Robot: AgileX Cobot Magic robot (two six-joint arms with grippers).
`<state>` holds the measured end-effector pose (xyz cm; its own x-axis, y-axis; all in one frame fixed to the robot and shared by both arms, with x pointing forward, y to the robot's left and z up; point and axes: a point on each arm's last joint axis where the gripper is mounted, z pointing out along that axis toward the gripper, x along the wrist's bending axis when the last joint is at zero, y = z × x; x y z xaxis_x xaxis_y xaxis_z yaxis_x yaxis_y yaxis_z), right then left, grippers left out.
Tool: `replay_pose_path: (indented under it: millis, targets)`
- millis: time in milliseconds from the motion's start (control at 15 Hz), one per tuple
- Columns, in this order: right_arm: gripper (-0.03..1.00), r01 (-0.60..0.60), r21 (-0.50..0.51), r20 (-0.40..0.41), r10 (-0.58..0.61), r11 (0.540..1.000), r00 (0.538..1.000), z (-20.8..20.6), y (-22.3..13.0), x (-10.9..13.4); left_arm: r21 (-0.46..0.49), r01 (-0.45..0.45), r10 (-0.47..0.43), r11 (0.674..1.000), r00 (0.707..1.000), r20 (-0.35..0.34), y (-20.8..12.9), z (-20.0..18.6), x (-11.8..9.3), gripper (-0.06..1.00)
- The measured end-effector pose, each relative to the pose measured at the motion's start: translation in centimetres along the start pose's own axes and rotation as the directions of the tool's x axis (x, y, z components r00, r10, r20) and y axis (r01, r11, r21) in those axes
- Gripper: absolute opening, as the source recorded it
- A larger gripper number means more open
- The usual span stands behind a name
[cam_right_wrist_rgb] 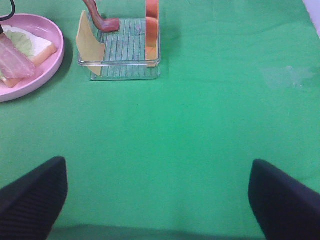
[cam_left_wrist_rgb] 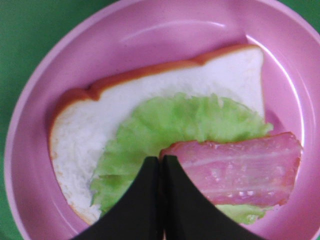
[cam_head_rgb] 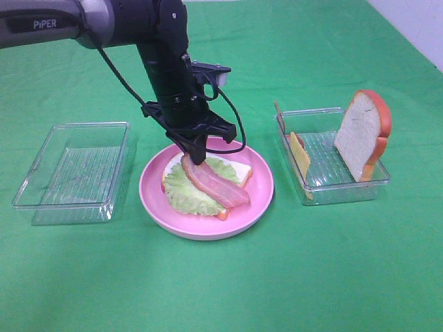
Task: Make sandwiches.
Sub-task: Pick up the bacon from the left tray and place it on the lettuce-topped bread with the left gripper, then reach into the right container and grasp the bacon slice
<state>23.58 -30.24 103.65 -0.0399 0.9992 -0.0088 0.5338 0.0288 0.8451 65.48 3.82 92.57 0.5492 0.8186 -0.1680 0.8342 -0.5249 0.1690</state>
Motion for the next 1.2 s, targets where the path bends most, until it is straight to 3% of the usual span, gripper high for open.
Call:
replay_pose_path:
  millis: [267, 400, 533, 600, 1000, 1200]
  targets:
    - [0.94, 0.0, 0.0, 0.0, 0.0, 1.0, 1.0, 0.0, 0.0, 0.0, -0.004, 0.002, -0.002, 1.0, 1.0, -0.028, 0.0, 0.0, 0.3, 0.02]
    - [0.94, 0.0, 0.0, 0.0, 0.0, 1.0, 1.0, 0.0, 0.0, 0.0, -0.021, 0.044, -0.046, 0.999, 0.997, -0.067, 0.3, -0.2, 0.6, 0.18]
    - [0.94, 0.0, 0.0, 0.0, 0.0, 1.0, 1.0, 0.0, 0.0, 0.0, -0.036, 0.072, -0.075, 0.997, 0.992, -0.105, 0.7, -1.2, 0.8, 0.65]
    - [0.94, 0.0, 0.0, 0.0, 0.0, 1.0, 1.0, 0.0, 0.0, 0.0, -0.065, 0.071, -0.079, 0.995, 0.989, -0.129, 1.6, -3.5, 0.6, 0.94]
    - [0.94, 0.0, 0.0, 0.0, 0.0, 1.0, 1.0, 0.0, 0.0, 0.0, -0.222, 0.065, -0.099, 0.973, 0.984, -0.148, 2.2, -10.4, 0.1, 0.99]
    - [0.94, 0.0, 0.0, 0.0, 0.0, 1.0, 1.0, 0.0, 0.0, 0.0, -0.282, 0.109, -0.161, 0.953, 0.972, -0.17, 0.4, -15.3, 2.5, 0.99]
